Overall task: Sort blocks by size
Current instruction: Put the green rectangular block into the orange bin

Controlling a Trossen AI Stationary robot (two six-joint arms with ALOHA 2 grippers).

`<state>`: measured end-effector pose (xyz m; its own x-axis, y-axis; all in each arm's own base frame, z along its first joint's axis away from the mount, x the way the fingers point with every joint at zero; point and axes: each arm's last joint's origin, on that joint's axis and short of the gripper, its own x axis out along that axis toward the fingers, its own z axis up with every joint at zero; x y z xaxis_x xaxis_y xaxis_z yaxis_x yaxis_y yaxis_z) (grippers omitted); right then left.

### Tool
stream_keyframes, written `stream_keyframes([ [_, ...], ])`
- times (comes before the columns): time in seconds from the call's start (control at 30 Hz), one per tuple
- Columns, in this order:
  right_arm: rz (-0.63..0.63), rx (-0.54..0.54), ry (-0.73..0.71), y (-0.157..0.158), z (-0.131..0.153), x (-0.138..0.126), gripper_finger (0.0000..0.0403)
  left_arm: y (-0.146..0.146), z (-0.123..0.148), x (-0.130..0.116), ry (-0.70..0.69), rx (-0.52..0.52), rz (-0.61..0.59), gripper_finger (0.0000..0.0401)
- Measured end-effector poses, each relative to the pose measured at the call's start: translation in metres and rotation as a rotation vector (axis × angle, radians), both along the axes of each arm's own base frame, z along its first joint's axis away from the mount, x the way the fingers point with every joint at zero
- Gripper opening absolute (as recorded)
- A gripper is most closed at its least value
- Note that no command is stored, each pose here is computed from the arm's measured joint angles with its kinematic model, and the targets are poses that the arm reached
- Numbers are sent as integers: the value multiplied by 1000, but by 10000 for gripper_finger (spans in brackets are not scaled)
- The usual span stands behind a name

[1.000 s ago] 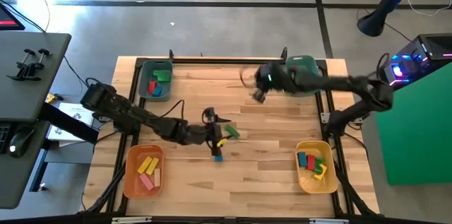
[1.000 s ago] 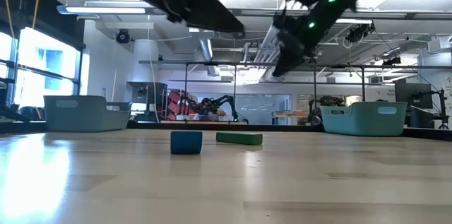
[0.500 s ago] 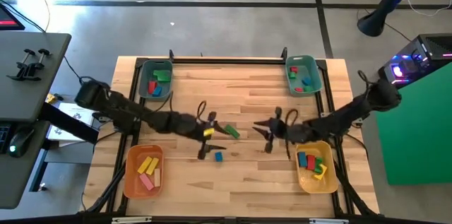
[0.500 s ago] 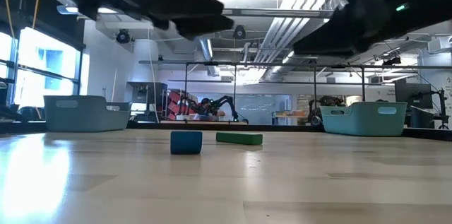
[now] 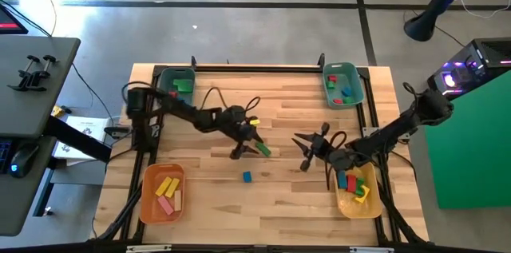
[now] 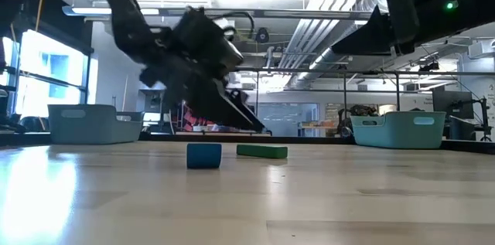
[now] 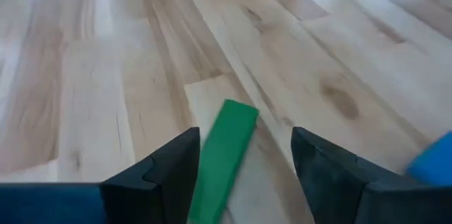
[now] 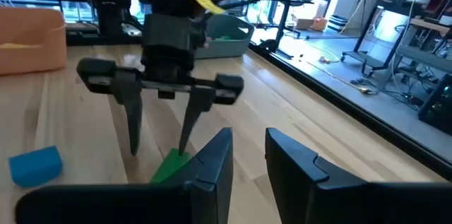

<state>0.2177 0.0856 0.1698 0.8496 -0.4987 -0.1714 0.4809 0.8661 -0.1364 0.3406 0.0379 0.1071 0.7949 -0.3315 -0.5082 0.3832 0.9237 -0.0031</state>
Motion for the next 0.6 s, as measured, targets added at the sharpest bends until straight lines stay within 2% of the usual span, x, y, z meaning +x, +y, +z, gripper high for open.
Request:
stream_keyframes([
  [0.2,10,8,5,-1,-1,1,78,20,-26,16,41,-12,-1,198],
  [0.33,14,16,3,-1,-1,1,78,23,-33,22,71,-12,-8,198],
  [0.47,14,26,0,-1,-1,1,78,23,-35,24,114,32,-46,198],
  [0.6,14,27,2,-1,-1,1,78,22,-36,24,123,22,-27,197],
])
